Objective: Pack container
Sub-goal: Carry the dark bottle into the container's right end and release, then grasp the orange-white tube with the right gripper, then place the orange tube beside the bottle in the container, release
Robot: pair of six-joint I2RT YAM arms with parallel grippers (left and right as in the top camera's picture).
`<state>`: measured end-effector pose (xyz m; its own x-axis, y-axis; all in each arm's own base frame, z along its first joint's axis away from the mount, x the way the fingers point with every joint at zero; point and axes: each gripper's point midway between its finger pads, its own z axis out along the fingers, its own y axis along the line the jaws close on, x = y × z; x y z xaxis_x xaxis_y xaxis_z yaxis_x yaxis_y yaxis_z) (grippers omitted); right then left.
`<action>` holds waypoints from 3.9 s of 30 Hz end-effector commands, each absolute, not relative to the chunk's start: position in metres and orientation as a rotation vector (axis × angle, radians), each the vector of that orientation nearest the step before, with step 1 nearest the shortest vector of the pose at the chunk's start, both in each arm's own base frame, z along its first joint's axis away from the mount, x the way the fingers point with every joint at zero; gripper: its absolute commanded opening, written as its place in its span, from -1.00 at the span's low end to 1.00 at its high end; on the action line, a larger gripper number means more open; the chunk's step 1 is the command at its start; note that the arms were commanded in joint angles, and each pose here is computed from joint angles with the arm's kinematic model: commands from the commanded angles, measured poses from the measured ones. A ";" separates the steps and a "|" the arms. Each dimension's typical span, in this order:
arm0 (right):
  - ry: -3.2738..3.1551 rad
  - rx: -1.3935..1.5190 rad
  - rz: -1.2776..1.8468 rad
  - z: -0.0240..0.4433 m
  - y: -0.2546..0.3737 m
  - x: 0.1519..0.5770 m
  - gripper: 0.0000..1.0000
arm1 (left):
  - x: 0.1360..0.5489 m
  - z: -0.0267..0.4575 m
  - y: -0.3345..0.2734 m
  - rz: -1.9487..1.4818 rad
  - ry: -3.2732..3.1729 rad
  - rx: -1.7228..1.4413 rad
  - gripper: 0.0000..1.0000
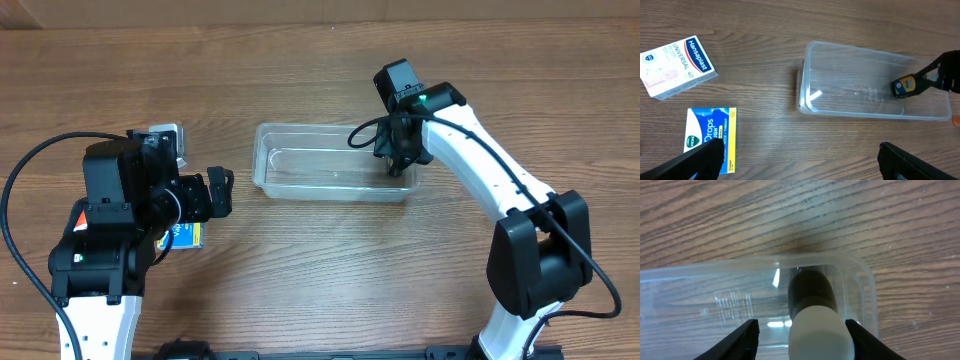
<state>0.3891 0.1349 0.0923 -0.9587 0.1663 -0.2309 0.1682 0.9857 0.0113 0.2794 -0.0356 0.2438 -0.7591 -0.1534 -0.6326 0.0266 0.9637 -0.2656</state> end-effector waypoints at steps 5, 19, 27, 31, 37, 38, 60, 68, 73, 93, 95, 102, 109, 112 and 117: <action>2.588 0.297 0.025 0.245 0.105 0.402 0.53 | 0.282 0.253 -0.037 -0.330 2.385 -0.050 1.00; 2.788 0.917 -0.004 0.209 -0.072 0.300 0.86 | 0.282 0.253 -0.037 -0.330 2.385 -0.050 1.00; 2.879 0.889 0.014 0.129 -0.067 0.294 0.86 | 0.282 0.253 -0.037 -0.330 2.385 -0.050 1.00; 2.855 0.873 0.018 0.121 -0.068 0.300 0.69 | 0.282 0.253 -0.037 -0.330 2.385 -0.050 1.00; 2.868 0.848 0.040 0.121 -0.065 0.300 0.21 | 0.282 0.253 -0.037 -0.330 2.385 -0.050 1.00; 2.872 0.841 0.064 0.121 -0.062 0.300 0.15 | 0.282 0.253 -0.037 -0.330 2.385 -0.050 1.00; 2.891 0.795 0.068 0.105 -0.062 0.314 0.01 | 0.282 0.253 -0.037 -0.330 2.385 -0.050 1.00; 2.892 0.796 0.068 0.105 -0.062 0.314 -0.26 | 0.282 0.253 -0.037 -0.330 2.385 -0.050 1.00; 2.893 0.796 0.068 0.105 -0.062 0.314 -0.40 | 0.282 0.253 -0.037 -0.330 2.386 -0.050 1.00; 2.621 0.142 0.124 0.272 0.077 0.356 -0.84 | 0.282 0.253 -0.037 -0.330 2.385 -0.050 1.00; 2.620 0.122 0.146 0.267 0.093 0.356 -0.88 | 0.282 0.253 -0.037 -0.330 2.385 -0.050 1.00; 2.732 0.081 0.121 0.213 0.110 0.340 -0.89 | 0.283 0.253 -0.035 -0.316 2.386 -0.056 1.00; 2.781 0.093 0.107 0.175 0.113 0.333 -0.89 | 0.283 0.253 -0.035 -0.312 2.386 -0.058 1.00; 2.786 0.092 0.104 0.161 0.113 0.333 -0.89 | 0.283 0.253 -0.035 -0.312 2.386 -0.058 1.00; 2.787 0.080 0.102 0.135 0.113 0.333 -0.87 | 0.283 0.253 -0.035 -0.312 2.386 -0.058 1.00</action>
